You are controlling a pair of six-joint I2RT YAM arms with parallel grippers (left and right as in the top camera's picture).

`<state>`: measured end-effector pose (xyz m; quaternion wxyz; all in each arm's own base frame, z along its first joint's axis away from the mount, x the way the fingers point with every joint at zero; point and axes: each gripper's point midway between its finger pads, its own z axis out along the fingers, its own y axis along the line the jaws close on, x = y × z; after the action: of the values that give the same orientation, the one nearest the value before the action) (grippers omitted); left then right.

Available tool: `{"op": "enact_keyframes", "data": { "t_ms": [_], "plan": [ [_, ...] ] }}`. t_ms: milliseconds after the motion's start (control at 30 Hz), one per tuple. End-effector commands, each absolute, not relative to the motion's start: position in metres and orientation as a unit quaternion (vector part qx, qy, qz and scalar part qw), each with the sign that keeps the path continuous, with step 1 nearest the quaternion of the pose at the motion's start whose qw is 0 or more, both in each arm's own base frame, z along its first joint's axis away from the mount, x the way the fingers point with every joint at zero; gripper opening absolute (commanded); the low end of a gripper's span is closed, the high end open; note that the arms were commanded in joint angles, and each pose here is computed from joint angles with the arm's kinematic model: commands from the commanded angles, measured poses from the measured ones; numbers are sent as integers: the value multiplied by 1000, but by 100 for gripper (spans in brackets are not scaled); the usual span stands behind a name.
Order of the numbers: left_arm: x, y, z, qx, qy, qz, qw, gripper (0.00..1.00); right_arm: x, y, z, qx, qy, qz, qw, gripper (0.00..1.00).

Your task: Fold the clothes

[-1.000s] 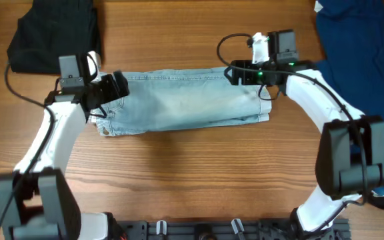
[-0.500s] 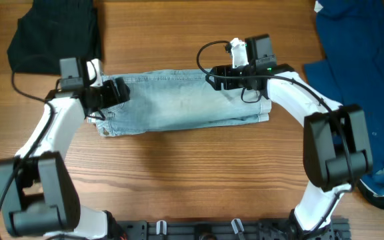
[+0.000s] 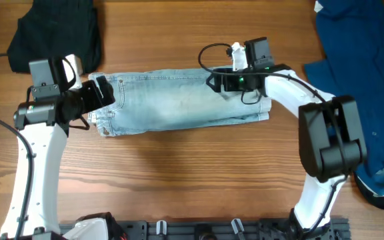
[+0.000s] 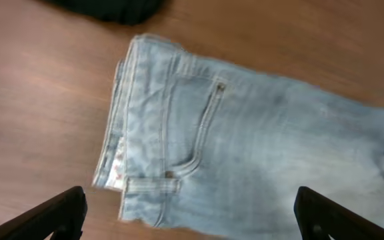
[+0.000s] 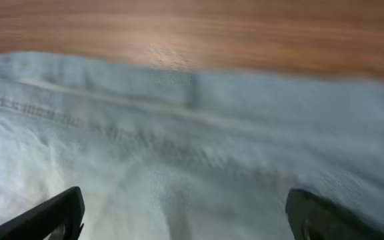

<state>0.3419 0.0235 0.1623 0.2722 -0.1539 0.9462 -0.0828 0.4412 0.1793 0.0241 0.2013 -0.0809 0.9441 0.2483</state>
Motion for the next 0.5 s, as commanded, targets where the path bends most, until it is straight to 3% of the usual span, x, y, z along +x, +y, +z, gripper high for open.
{"op": "enact_keyframes", "data": {
  "t_ms": [0, 100, 167, 200, 233, 300, 467],
  "plan": [
    [339, 33, 139, -154, 959, -57, 233, 100, 445, 155, 78, -61, 942, 222, 245, 99],
    [341, 35, 120, -150, 965, -54, 207, 100, 438, 133, 81, -42, 956, 161, 240, 96],
    [341, 42, 105, -161, 968, -52, 186, 100, 426, 121, 66, -32, 969, 128, 210, 80],
    [341, 47, 97, -169, 968, -52, 176, 100, 419, 116, 56, -29, 974, 117, 192, 60],
    [341, 52, 89, -178, 969, -51, 165, 100, 412, 115, 47, -29, 978, 113, 176, 28],
    [339, 61, 77, -192, 969, -49, 149, 100, 398, 116, 35, -28, 982, 110, 150, 4],
    [336, 78, 61, -225, 963, -67, 130, 100, 379, 127, 25, -40, 985, 115, 119, 4]
  ]
}}
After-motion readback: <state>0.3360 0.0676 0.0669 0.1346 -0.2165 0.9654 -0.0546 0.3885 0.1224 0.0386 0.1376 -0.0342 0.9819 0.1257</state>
